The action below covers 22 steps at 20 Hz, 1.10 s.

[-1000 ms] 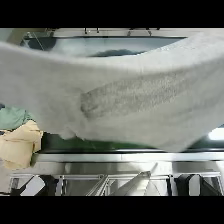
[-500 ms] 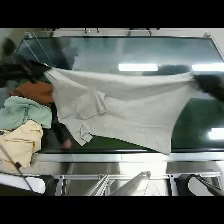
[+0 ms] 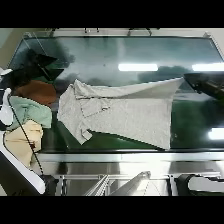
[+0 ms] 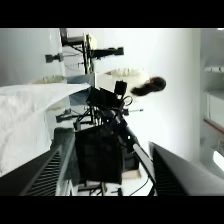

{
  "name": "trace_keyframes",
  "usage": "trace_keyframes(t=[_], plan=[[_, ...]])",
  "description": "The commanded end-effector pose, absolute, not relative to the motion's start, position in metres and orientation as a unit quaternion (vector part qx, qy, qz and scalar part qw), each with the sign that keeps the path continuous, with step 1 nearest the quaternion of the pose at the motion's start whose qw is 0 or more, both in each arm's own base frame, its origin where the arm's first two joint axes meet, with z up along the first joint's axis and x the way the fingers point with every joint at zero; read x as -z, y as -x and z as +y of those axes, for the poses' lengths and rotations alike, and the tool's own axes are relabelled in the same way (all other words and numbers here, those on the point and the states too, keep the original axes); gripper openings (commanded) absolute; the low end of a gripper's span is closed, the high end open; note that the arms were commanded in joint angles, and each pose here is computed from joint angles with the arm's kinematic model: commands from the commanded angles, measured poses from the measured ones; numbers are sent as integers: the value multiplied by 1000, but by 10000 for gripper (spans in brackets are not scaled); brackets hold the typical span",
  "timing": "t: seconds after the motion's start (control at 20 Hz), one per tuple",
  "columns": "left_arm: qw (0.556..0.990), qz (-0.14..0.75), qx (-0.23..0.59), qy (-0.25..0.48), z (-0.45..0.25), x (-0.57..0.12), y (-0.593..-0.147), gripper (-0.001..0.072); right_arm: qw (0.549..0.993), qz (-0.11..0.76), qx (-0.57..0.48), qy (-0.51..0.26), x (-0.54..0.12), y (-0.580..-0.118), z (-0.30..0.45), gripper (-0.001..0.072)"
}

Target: Fold the shirts.

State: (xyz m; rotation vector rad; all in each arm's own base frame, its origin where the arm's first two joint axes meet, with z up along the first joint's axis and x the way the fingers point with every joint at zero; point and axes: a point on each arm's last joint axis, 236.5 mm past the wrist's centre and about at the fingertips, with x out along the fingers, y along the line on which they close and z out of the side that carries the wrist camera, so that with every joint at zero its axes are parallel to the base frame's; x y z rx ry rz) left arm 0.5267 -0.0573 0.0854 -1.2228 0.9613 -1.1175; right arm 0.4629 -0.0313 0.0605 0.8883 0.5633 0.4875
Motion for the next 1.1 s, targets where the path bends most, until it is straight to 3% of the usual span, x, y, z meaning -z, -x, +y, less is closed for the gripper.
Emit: trace_keyframes(t=[0.0, 0.1, 0.15, 0.2, 0.3, 0.5, 0.75, 1.05], plan=[[585, 508, 453, 441, -54, -76, -485, 483, 802, 422, -181, -382, -27, -392, -48, 323], [594, 592, 388, 382, -52, -44, -449, 484, 794, 487, -90, -353, 2, -350, -74, 328], [599, 621, 355, 360, -48, -28, -434, 484, 790, 504, -37, -347, 13, -332, -90, 476], [606, 646, 319, 338, -43, -10, -418, 502, 783, 515, 10, -349, 24, -316, -104, 698], [608, 687, 249, 311, -30, 26, -385, 662, 763, 539, 47, -355, 42, -288, -110, 701], [578, 736, 183, 301, -20, 73, -328, 662, 699, 605, 71, -374, 82, -239, -91, 701], [569, 744, 150, 316, -21, 111, -306, 659, 637, 636, 33, -434, 105, -209, -34, 701], [656, 684, 149, 283, -39, 127, -356, 657, 613, 672, -7, -415, 108, -196, -1, 698]])
